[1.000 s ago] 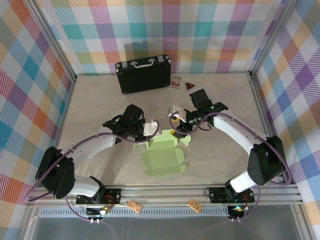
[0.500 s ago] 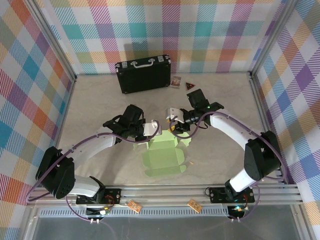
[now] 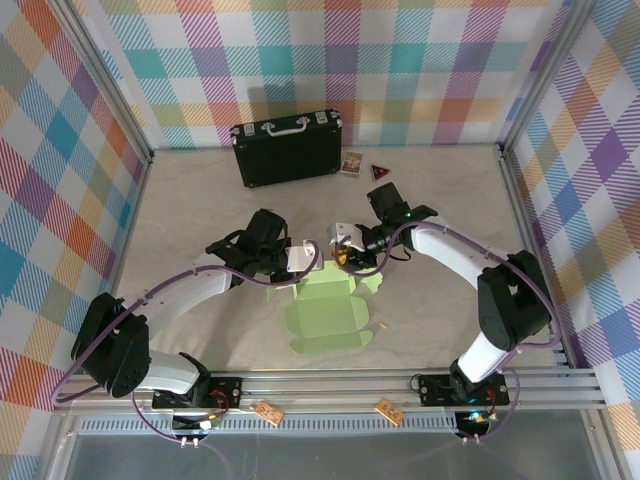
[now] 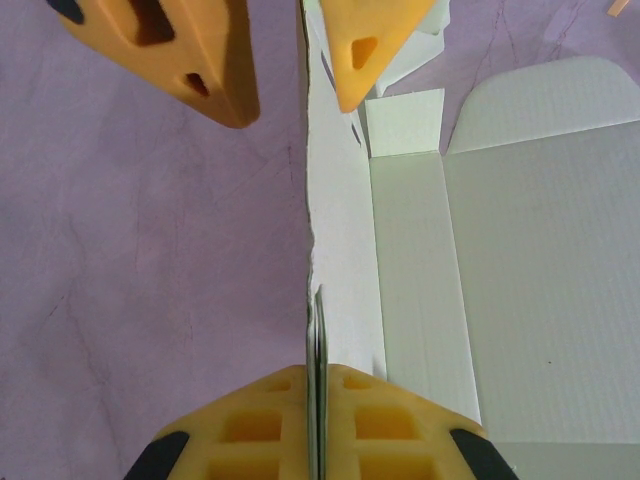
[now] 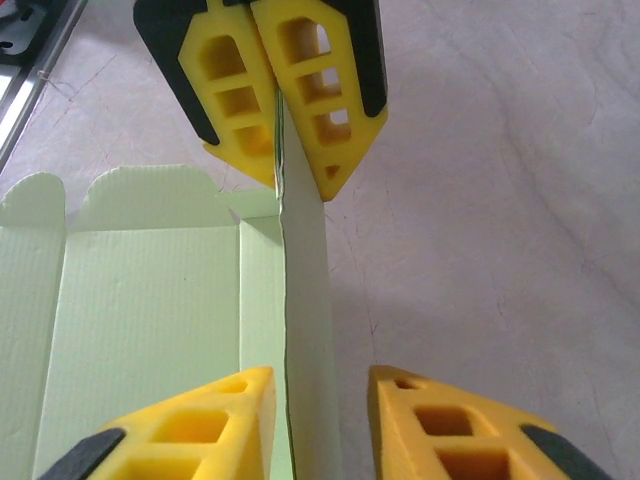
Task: Fold the paper box
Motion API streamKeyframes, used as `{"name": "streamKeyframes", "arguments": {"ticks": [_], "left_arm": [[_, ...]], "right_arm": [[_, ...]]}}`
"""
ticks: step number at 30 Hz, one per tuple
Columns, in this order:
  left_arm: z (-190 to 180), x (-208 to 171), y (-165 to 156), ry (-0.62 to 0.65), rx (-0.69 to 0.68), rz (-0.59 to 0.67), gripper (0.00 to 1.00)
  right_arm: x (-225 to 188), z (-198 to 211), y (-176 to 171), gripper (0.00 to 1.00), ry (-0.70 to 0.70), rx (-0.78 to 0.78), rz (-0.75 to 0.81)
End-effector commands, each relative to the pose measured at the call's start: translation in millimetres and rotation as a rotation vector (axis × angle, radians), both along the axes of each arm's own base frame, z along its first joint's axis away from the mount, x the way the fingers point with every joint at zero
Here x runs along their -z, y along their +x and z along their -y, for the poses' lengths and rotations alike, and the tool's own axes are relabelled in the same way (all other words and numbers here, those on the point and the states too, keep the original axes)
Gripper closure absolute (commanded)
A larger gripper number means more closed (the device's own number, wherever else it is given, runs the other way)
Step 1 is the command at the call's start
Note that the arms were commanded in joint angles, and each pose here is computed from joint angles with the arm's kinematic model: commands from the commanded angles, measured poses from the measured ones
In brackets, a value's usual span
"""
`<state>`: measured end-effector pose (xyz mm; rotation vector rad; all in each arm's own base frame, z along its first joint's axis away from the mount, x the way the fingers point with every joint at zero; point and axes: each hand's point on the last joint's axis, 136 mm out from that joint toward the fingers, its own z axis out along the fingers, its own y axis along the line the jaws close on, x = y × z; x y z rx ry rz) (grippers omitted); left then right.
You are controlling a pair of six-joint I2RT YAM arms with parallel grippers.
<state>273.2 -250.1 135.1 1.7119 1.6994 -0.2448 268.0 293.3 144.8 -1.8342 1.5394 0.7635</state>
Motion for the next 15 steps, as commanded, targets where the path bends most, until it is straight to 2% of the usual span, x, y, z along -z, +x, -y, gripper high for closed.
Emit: {"name": "streamKeyframes", "arguments": {"ticks": [1, 6, 7, 9, 11, 13, 15], "left_arm": [[-3, 9, -7, 0.023, 0.027, -0.040, 0.95], [-4, 9, -6, 0.025, 0.018, -0.039, 0.92], [-4, 8, -5, 0.025, 0.012, -0.039, 0.88], [-4, 2, -7, 0.021, 0.006, -0.049, 0.66], [-3, -15, -9, -0.002, -0.014, -0.064, 0.53], [-3, -39, -14, -0.048, -0.033, -0.064, 0.41], [-7, -65, -18, -0.089, -0.061, -0.040, 0.39]], "right_arm": [[1, -3, -9, 0.75, 0.020, -0.047, -0.016], [-3, -4, -8, 0.91, 0.025, -0.053, -0.005], [-2, -4, -8, 0.94, 0.023, -0.054, -0.004], [-2, -3, -6, 0.99, 0.013, -0.048, 0.007], [-1, -2, -4, 1.00, 0.000, -0.044, 0.020], [-1, -1, -3, 1.00, -0.007, -0.044, 0.032], [-2, 0, -1, 1.00, -0.012, -0.044, 0.041]]}}
